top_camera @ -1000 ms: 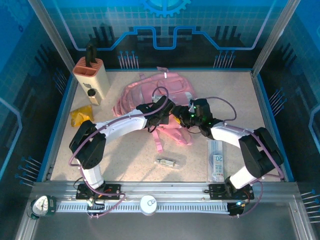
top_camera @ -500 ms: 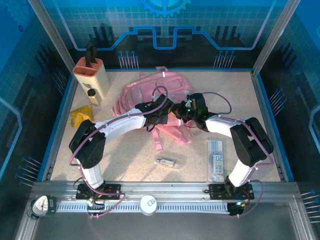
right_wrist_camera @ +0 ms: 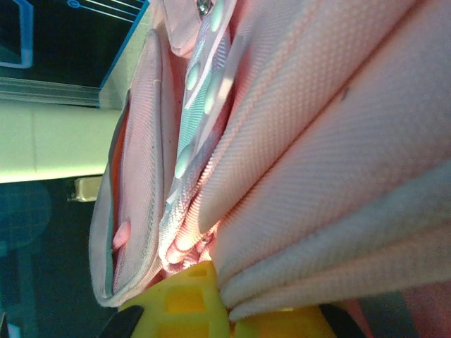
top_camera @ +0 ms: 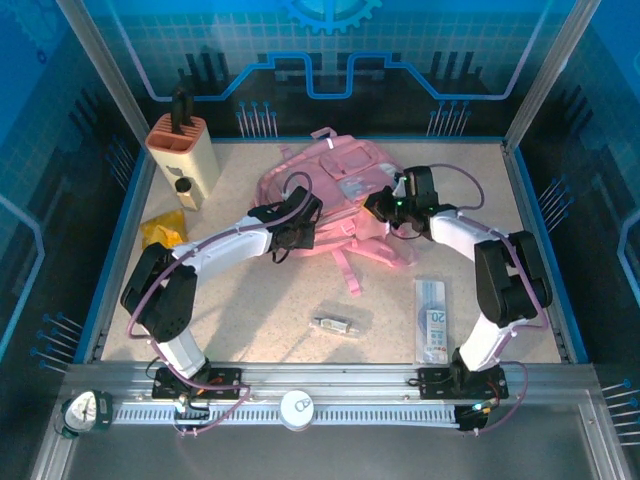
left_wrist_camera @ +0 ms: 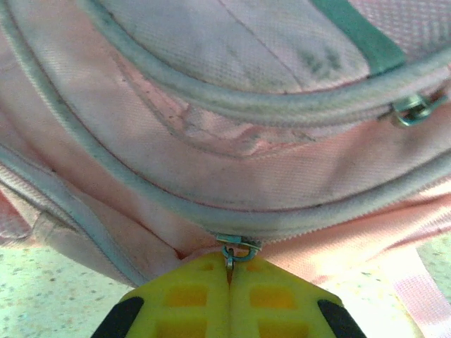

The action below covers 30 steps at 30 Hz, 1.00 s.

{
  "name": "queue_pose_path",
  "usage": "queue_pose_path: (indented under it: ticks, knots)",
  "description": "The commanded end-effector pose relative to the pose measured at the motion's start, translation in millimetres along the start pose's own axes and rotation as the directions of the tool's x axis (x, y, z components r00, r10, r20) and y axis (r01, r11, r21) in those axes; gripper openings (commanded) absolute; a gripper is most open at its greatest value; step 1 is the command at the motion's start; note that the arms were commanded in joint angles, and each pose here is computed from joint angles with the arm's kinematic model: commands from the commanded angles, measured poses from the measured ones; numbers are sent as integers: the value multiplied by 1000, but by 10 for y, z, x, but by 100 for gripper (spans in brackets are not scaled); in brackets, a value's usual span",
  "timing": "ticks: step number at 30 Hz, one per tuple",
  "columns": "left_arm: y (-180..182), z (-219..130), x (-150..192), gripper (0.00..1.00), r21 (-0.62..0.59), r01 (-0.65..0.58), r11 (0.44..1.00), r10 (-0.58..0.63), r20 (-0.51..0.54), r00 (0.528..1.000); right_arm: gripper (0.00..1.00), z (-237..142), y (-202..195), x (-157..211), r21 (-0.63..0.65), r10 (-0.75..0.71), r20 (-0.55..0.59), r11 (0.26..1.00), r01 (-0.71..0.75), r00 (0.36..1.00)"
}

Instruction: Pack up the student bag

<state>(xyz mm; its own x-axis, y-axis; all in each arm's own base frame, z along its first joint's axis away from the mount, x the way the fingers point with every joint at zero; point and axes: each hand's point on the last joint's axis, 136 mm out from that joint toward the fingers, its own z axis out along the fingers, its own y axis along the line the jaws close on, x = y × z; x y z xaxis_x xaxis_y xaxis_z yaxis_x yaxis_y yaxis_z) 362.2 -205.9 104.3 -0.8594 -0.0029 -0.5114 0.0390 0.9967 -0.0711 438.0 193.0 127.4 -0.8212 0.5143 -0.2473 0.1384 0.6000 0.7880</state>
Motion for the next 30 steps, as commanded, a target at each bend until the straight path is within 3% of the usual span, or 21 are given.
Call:
queue_pose_path:
  ticks: [1, 4, 10, 15, 24, 30]
  knots:
    - [-145, -96, 123, 0, 61, 2, 998, 1, -55, 998, 0, -52, -154, -511, 115, -104, 118, 989, 91, 988]
    - [-424, -104, 40, 0, 82, -2, 997, 6, -42, 999, 4, 5, -155, -594, 119, -116, 99, 987, 104, 988]
    - [-782, -49, -145, 0, 130, 17, 991, -18, 3, 1000, 39, -112, -88, -451, 104, -126, 69, 987, 119, 990]
    - [-832, -88, -243, 0, 151, 16, 988, -22, 38, 999, 54, -222, -67, -86, 65, -119, 3, 991, 119, 993]
    - [-838, -123, -234, 0, 170, -8, 985, -2, 55, 998, 62, -173, 186, 605, -42, -104, -124, 994, 100, 987]
    - [-791, -111, -246, 0, 153, -3, 988, -7, 65, 998, 60, 30, 109, 755, -65, -7, -120, 998, -1, 993]
